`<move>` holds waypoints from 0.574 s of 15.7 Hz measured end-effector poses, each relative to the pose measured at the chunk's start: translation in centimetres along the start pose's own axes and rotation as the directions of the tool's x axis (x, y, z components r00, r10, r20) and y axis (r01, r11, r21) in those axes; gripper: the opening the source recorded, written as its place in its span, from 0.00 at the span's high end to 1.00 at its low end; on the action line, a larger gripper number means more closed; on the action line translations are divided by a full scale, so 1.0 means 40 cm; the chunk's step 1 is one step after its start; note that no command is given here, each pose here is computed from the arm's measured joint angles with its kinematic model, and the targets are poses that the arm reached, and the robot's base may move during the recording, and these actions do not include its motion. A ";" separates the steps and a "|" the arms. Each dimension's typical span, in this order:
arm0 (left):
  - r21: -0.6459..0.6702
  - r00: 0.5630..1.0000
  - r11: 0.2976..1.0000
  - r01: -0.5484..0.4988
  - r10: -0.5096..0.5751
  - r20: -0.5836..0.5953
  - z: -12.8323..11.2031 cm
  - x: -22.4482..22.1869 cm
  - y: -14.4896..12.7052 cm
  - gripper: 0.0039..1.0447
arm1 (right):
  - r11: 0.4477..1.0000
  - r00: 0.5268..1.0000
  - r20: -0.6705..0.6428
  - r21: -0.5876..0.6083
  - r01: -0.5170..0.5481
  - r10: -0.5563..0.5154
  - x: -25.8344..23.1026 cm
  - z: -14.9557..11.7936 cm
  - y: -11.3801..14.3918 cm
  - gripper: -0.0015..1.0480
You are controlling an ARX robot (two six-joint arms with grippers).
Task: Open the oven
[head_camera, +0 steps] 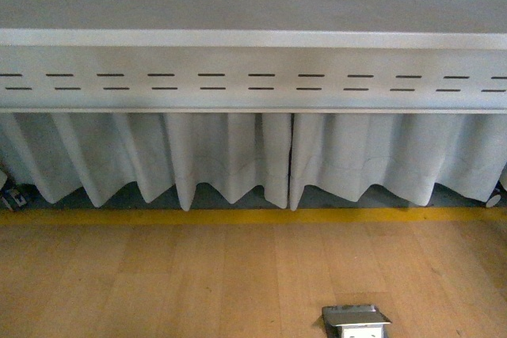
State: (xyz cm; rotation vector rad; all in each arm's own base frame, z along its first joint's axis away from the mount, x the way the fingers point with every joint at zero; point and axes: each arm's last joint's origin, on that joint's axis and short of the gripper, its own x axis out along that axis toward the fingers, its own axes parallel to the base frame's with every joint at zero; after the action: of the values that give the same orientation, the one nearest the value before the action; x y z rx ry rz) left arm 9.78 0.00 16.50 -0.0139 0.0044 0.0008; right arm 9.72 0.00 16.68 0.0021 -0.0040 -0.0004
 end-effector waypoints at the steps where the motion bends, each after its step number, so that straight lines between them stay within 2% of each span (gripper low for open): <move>1: 0.000 1.000 1.000 0.000 0.000 0.000 0.000 0.000 0.000 0.06 | 1.000 1.000 0.000 0.000 0.000 0.000 0.000 0.000 0.000 0.06; 9: 0.000 1.000 1.000 0.000 0.000 0.000 0.000 0.000 0.000 0.06 | 1.000 1.000 0.000 0.000 0.000 0.000 0.000 0.000 0.000 0.06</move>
State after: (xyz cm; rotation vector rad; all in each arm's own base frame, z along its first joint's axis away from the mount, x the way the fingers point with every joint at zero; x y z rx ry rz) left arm 9.78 0.00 16.50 -0.0139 0.0044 0.0008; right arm 9.72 0.00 16.69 0.0021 -0.0044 -0.0004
